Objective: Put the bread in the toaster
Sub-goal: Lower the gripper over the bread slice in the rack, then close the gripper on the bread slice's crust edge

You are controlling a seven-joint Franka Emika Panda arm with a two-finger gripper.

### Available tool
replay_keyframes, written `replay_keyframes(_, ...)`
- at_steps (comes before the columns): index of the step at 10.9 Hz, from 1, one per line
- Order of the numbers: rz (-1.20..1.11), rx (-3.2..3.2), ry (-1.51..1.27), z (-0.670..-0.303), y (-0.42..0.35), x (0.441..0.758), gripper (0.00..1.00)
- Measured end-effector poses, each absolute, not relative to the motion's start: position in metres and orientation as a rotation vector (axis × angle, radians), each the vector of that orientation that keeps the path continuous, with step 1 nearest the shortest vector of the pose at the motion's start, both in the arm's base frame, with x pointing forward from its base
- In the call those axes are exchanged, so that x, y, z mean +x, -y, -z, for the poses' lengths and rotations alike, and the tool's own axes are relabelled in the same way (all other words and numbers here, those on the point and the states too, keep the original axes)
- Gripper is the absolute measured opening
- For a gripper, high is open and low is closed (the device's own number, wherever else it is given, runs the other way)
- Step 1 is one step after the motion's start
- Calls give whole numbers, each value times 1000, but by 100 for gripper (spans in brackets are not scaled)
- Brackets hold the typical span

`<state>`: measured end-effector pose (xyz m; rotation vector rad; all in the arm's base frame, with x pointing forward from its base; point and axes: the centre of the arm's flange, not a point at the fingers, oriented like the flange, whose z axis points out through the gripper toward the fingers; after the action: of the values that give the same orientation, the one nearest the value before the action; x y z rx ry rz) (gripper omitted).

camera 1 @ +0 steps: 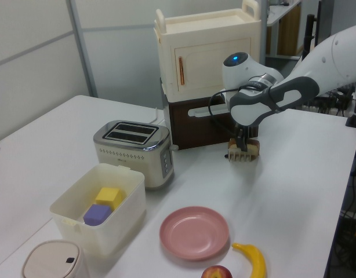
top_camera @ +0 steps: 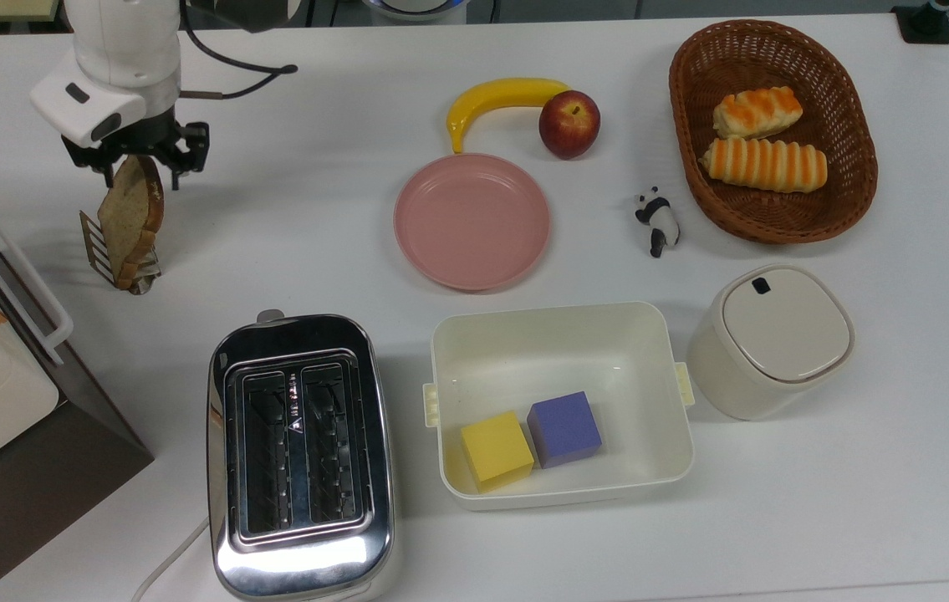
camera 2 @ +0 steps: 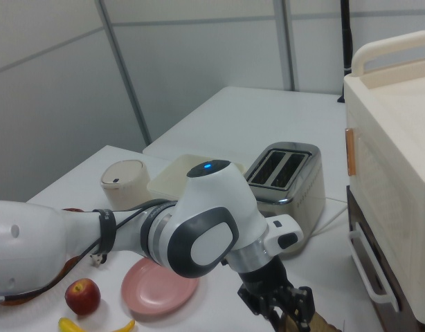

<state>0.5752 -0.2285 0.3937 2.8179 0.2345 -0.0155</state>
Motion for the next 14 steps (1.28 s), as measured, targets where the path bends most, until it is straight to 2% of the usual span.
replay_keyframes(2, -21, 2806, -228, -406, 231, 581, 34)
replay_keyframes(4, -91, 2781, -209, -437, 236, 592, 30)
replay_keyframes(6, -110, 2770, -190, -458, 239, 597, 18)
replay_keyframes(8, -107, 2769, -188, -468, 237, 600, 15)
replay_keyframes(9, -86, 2775, -191, -466, 234, 600, 21)
replay_keyframes(13, -37, 2789, -198, -451, 232, 599, 81)
replay_keyframes(14, 2, 2797, -215, -442, 230, 600, 91)
